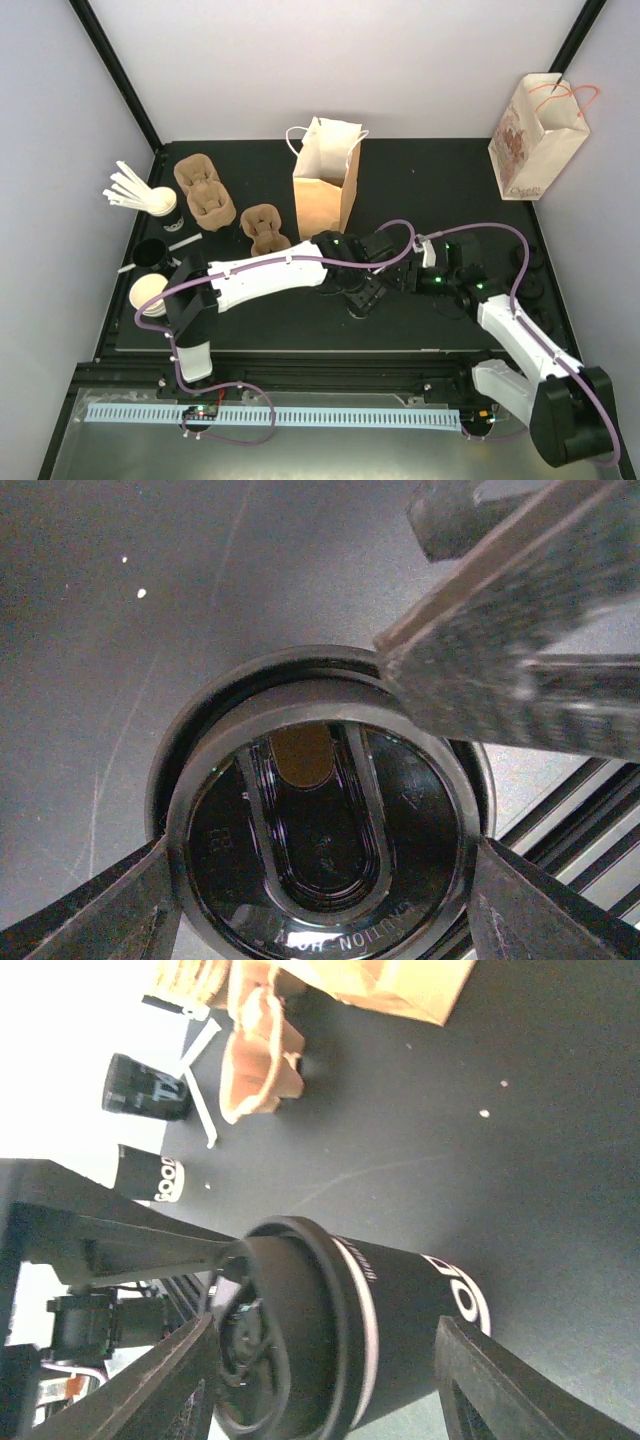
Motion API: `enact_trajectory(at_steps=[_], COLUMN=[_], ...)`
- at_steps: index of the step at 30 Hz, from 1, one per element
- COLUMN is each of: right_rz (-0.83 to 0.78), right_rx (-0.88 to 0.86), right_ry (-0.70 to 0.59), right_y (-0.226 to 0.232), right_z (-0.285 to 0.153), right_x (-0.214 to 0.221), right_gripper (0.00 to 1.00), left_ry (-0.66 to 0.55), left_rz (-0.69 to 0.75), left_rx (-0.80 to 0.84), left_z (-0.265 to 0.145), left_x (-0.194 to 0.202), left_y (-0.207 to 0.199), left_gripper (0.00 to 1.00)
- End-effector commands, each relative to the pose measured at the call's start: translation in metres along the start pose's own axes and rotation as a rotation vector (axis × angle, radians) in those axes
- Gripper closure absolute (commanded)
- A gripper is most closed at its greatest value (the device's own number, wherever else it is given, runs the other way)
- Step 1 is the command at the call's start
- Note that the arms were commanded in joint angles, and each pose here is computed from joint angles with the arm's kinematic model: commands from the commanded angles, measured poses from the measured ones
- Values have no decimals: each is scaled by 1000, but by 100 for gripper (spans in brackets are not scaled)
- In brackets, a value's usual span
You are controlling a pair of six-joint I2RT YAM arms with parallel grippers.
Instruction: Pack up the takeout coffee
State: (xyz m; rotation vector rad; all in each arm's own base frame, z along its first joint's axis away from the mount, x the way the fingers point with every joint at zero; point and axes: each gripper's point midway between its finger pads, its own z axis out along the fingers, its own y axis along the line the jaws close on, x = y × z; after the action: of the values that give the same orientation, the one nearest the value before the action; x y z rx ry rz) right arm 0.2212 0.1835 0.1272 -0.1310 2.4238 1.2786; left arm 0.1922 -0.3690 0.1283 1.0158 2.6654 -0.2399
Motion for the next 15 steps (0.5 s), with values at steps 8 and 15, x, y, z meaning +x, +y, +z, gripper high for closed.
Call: enact_trajectory(at_steps=[8,15], right_rz=[13,25], right_rx=[-33,-102], right_ry=[-62,48], right_y=[10,2], right_z=[-8,10], right_x=[-6,10], right_gripper=[38,39], left_ry=[-96,-9], left_rz=[312,468], left_rx=[174,181], left_z=[-28,-8], left_x=[8,22], left_y=[-20,-21], left_gripper=[35,44])
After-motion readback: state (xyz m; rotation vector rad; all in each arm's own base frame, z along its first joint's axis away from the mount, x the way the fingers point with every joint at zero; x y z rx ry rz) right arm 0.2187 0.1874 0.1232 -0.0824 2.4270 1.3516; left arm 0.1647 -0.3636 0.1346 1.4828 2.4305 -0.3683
